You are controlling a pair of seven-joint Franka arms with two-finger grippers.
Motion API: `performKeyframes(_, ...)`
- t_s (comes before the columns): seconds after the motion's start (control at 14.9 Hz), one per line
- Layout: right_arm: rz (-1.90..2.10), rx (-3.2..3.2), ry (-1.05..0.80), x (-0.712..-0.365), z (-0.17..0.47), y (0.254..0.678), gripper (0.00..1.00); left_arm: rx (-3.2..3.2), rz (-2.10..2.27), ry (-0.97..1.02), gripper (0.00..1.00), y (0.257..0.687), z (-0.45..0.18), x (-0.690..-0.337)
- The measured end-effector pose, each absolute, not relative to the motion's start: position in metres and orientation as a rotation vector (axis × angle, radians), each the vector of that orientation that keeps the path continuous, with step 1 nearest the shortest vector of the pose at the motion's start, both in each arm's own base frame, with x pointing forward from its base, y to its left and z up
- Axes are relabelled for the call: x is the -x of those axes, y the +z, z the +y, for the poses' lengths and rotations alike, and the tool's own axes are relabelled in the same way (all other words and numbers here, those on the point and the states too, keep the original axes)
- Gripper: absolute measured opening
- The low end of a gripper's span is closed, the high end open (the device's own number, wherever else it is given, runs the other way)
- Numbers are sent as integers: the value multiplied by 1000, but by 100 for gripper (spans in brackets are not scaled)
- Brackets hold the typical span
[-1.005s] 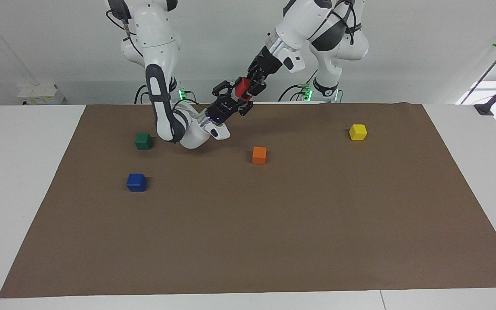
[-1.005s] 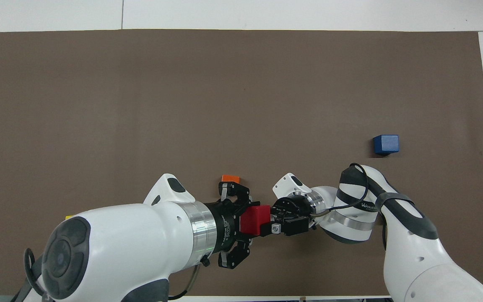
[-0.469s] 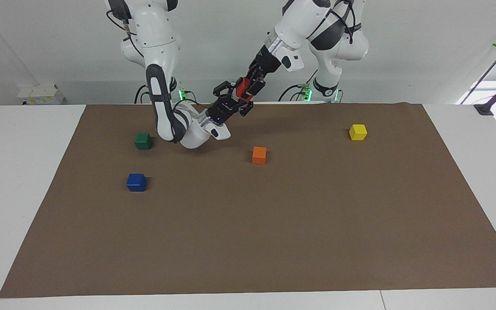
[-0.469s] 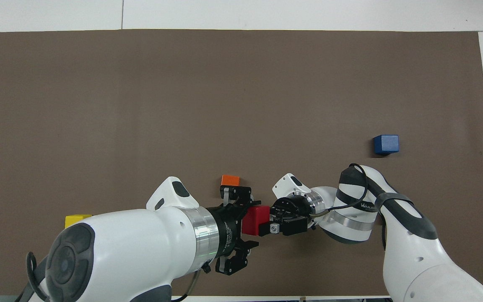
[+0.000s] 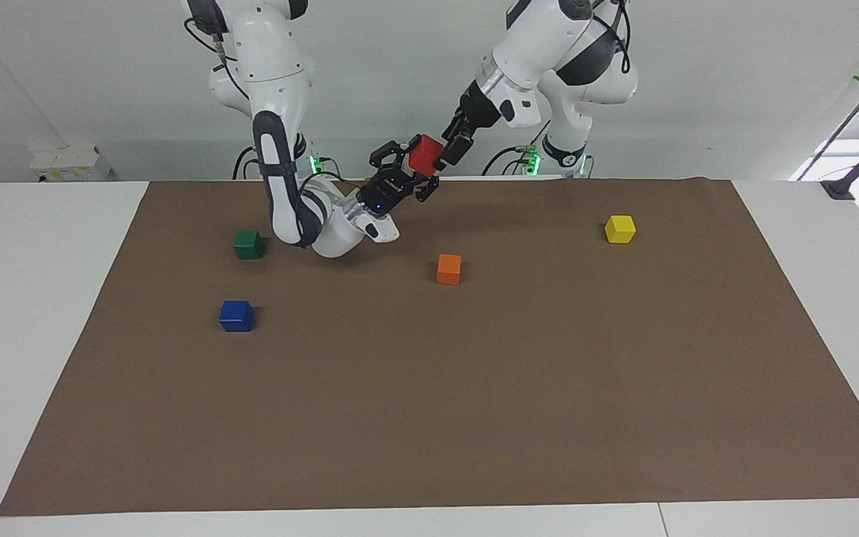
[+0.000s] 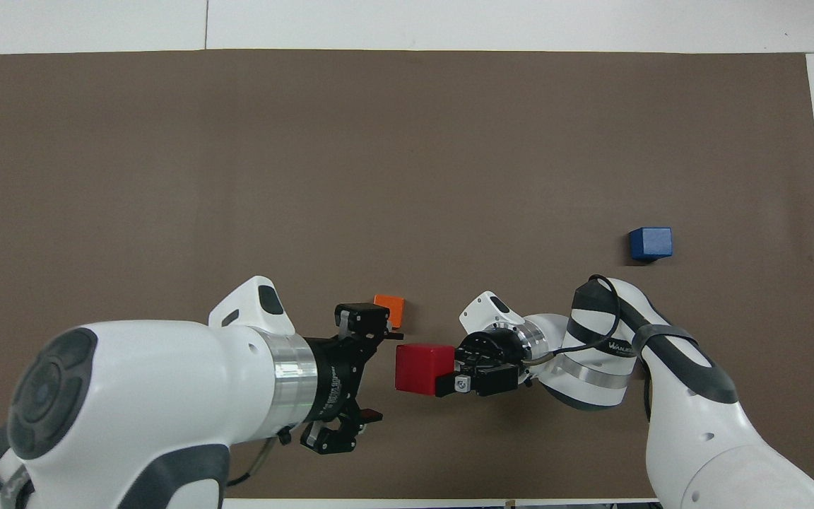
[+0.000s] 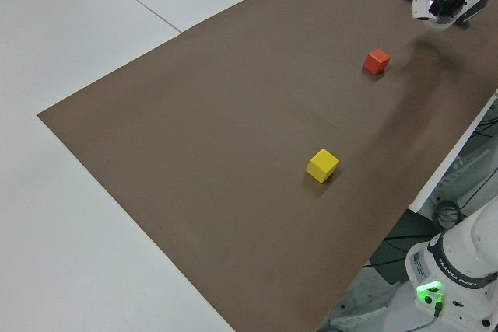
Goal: Transfer red block to right arm and stack on blue block
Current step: 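Open the left gripper and withdraw it from the red block, then carry the red block with the right gripper over the blue block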
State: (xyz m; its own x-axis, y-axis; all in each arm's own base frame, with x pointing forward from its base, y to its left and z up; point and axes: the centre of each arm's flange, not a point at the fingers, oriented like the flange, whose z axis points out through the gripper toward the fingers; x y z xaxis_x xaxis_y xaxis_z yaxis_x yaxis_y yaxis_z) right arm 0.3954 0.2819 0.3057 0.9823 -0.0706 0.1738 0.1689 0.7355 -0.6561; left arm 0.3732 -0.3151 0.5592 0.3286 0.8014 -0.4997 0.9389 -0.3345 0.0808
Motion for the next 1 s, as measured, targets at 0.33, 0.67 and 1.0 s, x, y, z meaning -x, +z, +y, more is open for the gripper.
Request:
performKeyframes(0.33,-136,734,-111,-403,280,310,60,-2322,1374,-351,100,556,-213,-435)
performKeyframes(0.67,-101,800,-89,-432,265,323,60,-2636,1119,-147,100,529,-146,-464)
performKeyframes(1.0,-59,940,-104,-478,254,354,60,-2929,792,-95,100,538,-91,-491)
